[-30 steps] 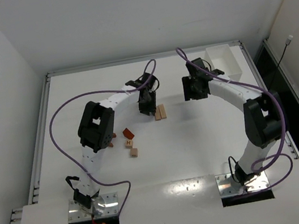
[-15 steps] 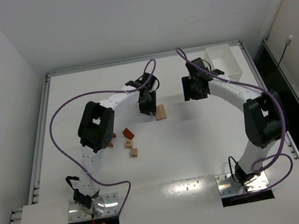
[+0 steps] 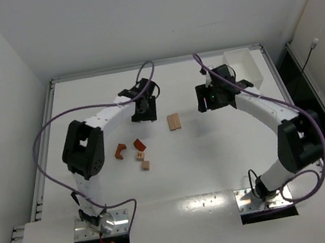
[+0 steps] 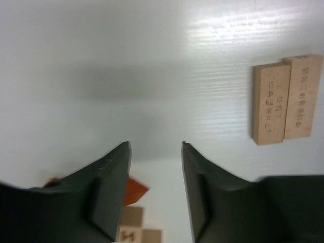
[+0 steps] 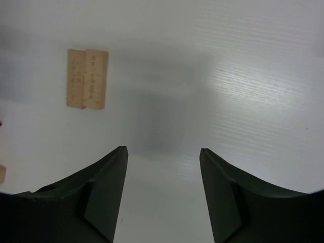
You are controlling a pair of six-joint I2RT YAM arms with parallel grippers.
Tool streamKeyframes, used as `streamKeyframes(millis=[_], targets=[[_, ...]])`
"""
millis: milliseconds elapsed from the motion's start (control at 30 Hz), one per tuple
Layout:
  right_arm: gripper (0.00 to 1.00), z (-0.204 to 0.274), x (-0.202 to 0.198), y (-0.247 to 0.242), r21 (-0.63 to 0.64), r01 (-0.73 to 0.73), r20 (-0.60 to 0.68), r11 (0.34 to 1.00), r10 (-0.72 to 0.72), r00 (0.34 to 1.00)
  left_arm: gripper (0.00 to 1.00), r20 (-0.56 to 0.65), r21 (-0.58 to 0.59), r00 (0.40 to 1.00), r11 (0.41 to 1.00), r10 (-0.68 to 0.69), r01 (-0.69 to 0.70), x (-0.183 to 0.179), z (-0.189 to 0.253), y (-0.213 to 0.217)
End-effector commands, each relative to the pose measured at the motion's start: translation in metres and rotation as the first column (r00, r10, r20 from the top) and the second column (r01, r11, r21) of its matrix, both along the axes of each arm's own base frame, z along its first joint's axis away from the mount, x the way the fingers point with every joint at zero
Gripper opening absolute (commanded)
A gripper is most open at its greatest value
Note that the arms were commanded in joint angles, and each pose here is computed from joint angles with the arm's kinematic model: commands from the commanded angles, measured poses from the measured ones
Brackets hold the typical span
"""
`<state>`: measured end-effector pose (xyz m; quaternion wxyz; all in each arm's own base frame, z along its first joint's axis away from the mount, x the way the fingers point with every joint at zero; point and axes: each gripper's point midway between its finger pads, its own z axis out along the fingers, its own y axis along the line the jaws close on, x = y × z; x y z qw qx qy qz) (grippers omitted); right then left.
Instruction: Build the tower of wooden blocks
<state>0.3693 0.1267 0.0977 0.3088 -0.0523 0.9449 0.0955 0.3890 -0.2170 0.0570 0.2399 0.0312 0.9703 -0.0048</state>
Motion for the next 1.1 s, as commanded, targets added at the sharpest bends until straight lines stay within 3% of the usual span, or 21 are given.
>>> streamKeyframes(millis=[0,133,167,233,267,300,333,367,433,467,567,633,667,767,933,1067], targets=[[0.57,0.048,-0.003,0.021,0.030,-0.229,0.198,0.973,0.219,0.955,0.53,0.278,-0.024,0.958,0.998,0.070,-0.065,0.030,0.111,0.043],[0.62,0.079,-0.037,0.058,-0.034,-0.584,0.329,0.811,0.561,0.760,0.71,0.384,-0.032,0.918,0.995,0.096,-0.091,0.036,0.168,0.100],[0.66,0.081,-0.049,0.074,-0.111,-0.676,0.341,0.728,0.667,0.662,0.73,0.379,-0.037,0.918,0.993,0.120,-0.114,0.033,0.170,0.114],[0.70,0.093,-0.062,0.093,-0.171,-0.743,0.353,0.647,0.744,0.567,0.81,0.373,-0.040,0.904,0.976,0.211,-0.212,0.028,0.178,0.161],[0.75,0.092,-0.077,0.115,-0.200,-0.799,0.347,0.568,0.803,0.484,0.84,0.353,-0.046,0.905,0.970,0.239,-0.238,0.024,0.174,0.175],[0.82,0.092,-0.080,0.124,-0.230,-0.807,0.339,0.545,0.822,0.458,0.86,0.317,-0.063,0.903,0.956,0.290,-0.285,0.018,0.167,0.201],[0.96,0.092,-0.086,0.138,-0.240,-0.833,0.327,0.499,0.849,0.415,0.89,0.297,-0.063,0.901,0.948,0.316,-0.312,0.010,0.161,0.214],[1.00,0.091,-0.102,0.158,-0.271,-0.868,0.312,0.415,0.891,0.328,0.89,0.279,-0.090,0.902,0.944,0.329,-0.317,0.006,0.158,0.220],[1.00,0.085,-0.113,0.182,-0.272,-0.907,0.275,0.322,0.929,0.248,0.90,0.260,-0.103,0.878,0.916,0.401,-0.388,-0.005,0.154,0.252],[0.93,0.083,-0.126,0.200,-0.262,-0.926,0.272,0.270,0.942,0.197,0.90,0.258,-0.110,0.871,0.908,0.418,-0.404,-0.013,0.153,0.259],[0.78,0.071,-0.129,0.232,-0.246,-0.944,0.245,0.222,0.956,0.161,0.91,0.244,-0.088,0.846,0.880,0.473,-0.467,-0.031,0.151,0.290],[0.70,0.073,-0.123,0.250,-0.229,-0.945,0.273,0.234,0.947,0.168,0.91,0.224,-0.082,0.831,0.859,0.509,-0.505,-0.046,0.150,0.306],[0.58,0.075,-0.123,0.257,-0.211,-0.951,0.282,0.227,0.945,0.163,0.91,0.223,-0.074,0.837,0.865,0.499,-0.496,-0.048,0.150,0.311],[0.42,0.058,-0.111,0.277,-0.162,-0.957,0.266,0.241,0.944,0.193,0.91,0.193,-0.071,0.840,0.861,0.507,-0.504,-0.063,0.144,0.324],[0.34,0.019,-0.106,0.295,-0.077,-0.971,0.203,0.228,0.957,0.208,0.91,0.150,-0.081,0.835,0.848,0.530,-0.524,-0.077,0.132,0.340],[0.35,0.005,-0.108,0.309,-0.072,-0.978,0.183,0.198,0.966,0.182,0.91,0.135,-0.109,0.840,0.850,0.526,-0.515,-0.081,0.128,0.343]])
